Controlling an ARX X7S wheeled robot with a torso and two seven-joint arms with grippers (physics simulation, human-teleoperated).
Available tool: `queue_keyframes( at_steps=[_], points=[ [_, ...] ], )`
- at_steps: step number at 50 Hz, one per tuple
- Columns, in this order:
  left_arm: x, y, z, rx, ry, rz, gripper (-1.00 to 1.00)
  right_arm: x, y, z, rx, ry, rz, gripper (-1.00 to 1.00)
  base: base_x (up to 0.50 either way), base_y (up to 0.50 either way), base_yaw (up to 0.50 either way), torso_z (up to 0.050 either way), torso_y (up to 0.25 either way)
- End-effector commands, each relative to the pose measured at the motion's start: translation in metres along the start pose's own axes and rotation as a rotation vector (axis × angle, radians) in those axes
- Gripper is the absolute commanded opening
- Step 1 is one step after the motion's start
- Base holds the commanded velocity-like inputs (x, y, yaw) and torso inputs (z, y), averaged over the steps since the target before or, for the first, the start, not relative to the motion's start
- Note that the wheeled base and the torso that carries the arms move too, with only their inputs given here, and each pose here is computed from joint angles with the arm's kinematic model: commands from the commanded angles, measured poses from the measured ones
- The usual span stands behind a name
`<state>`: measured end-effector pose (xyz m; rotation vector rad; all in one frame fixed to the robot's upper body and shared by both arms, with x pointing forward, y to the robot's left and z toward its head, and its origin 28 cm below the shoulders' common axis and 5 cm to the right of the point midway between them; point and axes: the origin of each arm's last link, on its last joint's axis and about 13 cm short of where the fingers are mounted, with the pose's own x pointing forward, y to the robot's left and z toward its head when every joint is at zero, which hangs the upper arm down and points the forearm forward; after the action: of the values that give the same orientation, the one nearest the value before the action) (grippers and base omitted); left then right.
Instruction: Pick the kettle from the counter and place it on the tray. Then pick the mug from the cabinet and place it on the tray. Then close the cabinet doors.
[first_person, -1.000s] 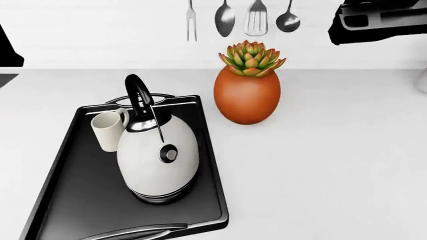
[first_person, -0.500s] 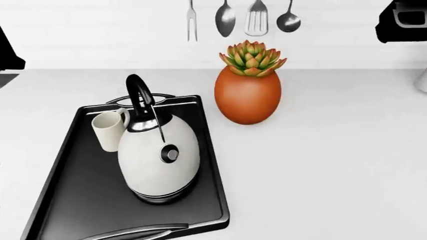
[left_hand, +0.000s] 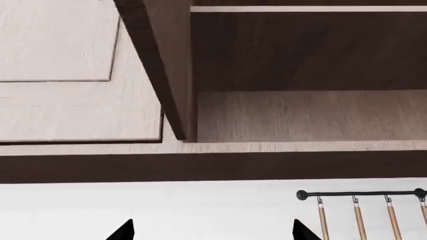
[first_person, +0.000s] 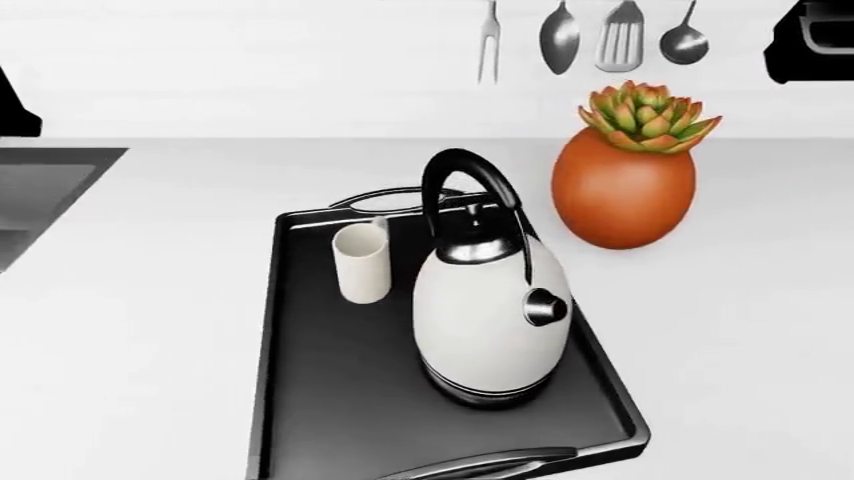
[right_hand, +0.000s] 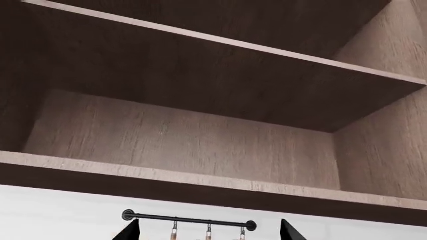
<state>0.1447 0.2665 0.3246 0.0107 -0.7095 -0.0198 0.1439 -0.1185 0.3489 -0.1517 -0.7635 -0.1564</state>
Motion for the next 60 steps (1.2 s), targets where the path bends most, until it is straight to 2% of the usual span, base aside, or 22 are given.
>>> queue_keyframes(
  at_steps=[1, 15, 20, 21, 23, 29, 31, 34, 41, 51, 60],
  points=[
    [0.001, 0.000, 0.002, 0.000, -0.007, 0.005, 1.00, 0.000, 0.000, 0.002, 0.000, -0.002, -0.002, 1.00, 0.00, 0.50, 0.00, 0.000, 0.000],
    [0.003, 0.002, 0.002, 0.010, -0.002, 0.032, 1.00, 0.000, 0.000, 0.001, 0.005, 0.000, 0.002, 1.00, 0.00, 0.50, 0.00, 0.001, 0.000],
    [0.006, 0.005, 0.001, -0.008, 0.035, 0.049, 1.00, 0.001, -0.001, 0.000, 0.027, 0.012, -0.003, 1.00, 0.00, 0.20, 0.00, 0.000, 0.000],
    [0.006, 0.006, 0.001, -0.005, 0.047, 0.063, 1.00, 0.002, -0.001, -0.001, 0.029, 0.017, -0.005, 1.00, 0.00, 0.00, 0.00, 0.000, 0.000],
    [0.009, 0.009, 0.004, 0.068, 0.033, 0.114, 1.00, 0.001, -0.001, 0.000, 0.031, 0.010, -0.007, 1.00, 0.00, 0.00, 0.00, 0.000, 0.000],
    [0.021, 0.025, 0.021, 0.204, -0.026, 0.317, 1.00, 0.001, -0.002, -0.001, 0.040, 0.019, -0.014, 1.00, 0.00, 0.00, 0.00, 0.000, 0.000],
    [0.024, 0.030, 0.027, 0.203, -0.055, 0.369, 1.00, 0.001, -0.002, 0.000, 0.039, 0.017, -0.014, 1.00, 0.00, 0.00, 0.00, 0.000, 0.000],
    [0.030, 0.038, 0.039, 0.203, -0.104, 0.392, 1.00, 0.001, -0.003, 0.001, 0.056, 0.021, -0.012, 1.00, 0.00, 0.00, 0.00, 0.000, 0.000],
    [0.047, 0.050, 0.065, 0.157, -0.214, 0.333, 1.00, 0.000, -0.002, 0.003, 0.051, 0.016, -0.013, 1.00, 0.00, 0.00, 0.00, 0.000, 0.000],
    [0.086, 0.060, 0.096, 0.139, -0.268, 0.275, 1.00, 0.000, -0.003, 0.007, 0.047, 0.009, -0.008, 1.00, 0.00, 0.00, 0.00, 0.000, 0.000],
    [0.126, 0.058, 0.122, 0.092, -0.287, 0.220, 1.00, 0.000, -0.002, 0.007, 0.047, 0.009, -0.002, 1.00, 0.00, 0.00, 0.00, 0.000, 0.000]
  ],
)
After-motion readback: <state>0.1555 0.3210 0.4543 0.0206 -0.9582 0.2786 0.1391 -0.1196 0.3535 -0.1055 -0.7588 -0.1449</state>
